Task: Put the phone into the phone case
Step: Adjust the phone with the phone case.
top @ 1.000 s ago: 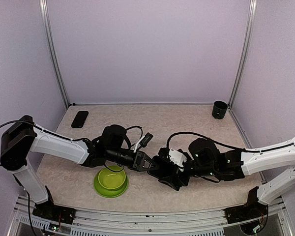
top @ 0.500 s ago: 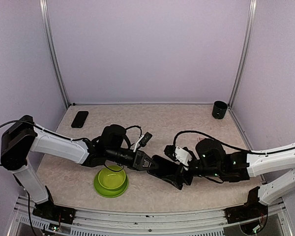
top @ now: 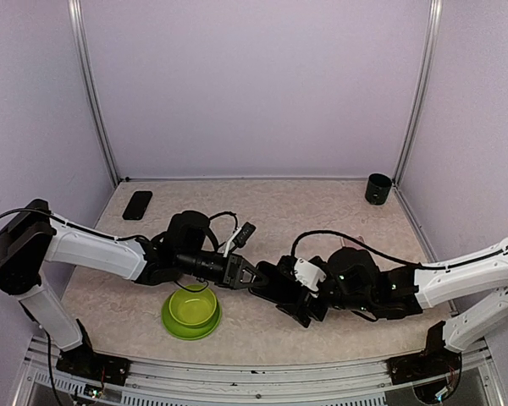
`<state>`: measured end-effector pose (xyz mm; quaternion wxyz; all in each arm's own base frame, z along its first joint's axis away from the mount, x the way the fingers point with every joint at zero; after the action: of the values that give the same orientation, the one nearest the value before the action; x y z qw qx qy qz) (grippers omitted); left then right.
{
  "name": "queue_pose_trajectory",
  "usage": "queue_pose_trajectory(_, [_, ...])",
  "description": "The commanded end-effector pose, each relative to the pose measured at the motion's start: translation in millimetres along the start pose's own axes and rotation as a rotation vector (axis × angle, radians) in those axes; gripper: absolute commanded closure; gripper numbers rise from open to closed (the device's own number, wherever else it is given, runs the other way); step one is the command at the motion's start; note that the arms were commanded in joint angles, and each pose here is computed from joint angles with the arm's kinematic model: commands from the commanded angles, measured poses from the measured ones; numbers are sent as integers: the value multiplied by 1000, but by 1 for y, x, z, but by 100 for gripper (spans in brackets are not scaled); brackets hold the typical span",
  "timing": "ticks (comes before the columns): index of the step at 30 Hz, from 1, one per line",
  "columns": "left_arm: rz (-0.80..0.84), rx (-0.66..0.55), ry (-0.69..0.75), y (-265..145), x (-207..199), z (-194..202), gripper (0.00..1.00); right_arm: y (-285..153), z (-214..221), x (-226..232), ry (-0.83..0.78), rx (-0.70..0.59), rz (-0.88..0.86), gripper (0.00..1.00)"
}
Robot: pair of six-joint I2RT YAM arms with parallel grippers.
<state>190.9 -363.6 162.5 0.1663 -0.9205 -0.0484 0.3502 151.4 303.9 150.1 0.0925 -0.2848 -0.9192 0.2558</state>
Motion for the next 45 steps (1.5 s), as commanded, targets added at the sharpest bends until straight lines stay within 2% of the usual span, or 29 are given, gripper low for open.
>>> queue_pose_trajectory(1, [53,-83,70,-7,-16,-22,100,-2,-5,-6,-25,-64,81,2])
queue_pose_trajectory(11, [55,-81,66,-6,-15,-22,100,-12,-12,-4,-59,-136,94,1])
queue_pose_trajectory(17, [53,-79,60,-5,-12,-22,100,-5,-5,3,-100,-110,87,7])
queue_pose_trajectory(21, [51,-78,54,-4,-11,-22,100,-1,-5,7,-136,-106,123,16])
queue_pose_trajectory(26, [51,-78,48,-4,-10,-21,100,2,-5,9,-165,-99,161,37])
queue_pose_trajectory(32, [54,-77,42,-3,-9,-20,100,0,-9,10,-185,-122,194,48])
queue_pose_trajectory(38, [55,-77,40,-3,-9,-20,100,-2,-10,10,-185,-127,189,54])
queue_pose_trajectory(41, [53,-79,42,-4,-9,-20,100,-4,-9,10,-175,-121,190,48])
queue_pose_trajectory(45, [57,-81,47,-5,-11,-21,100,-4,-6,4,-159,-112,236,25])
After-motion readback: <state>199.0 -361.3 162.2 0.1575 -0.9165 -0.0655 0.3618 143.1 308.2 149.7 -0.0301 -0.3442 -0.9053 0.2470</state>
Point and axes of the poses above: each gripper's point midway between its finger pads, its own y axis out along the fingers, its own x axis along the line the jaws close on, z = x × y, the point moved 5 cm from there along -y, back along the fingers, and after that the axes turned 14 degrees about y, right-handed, at the moved point
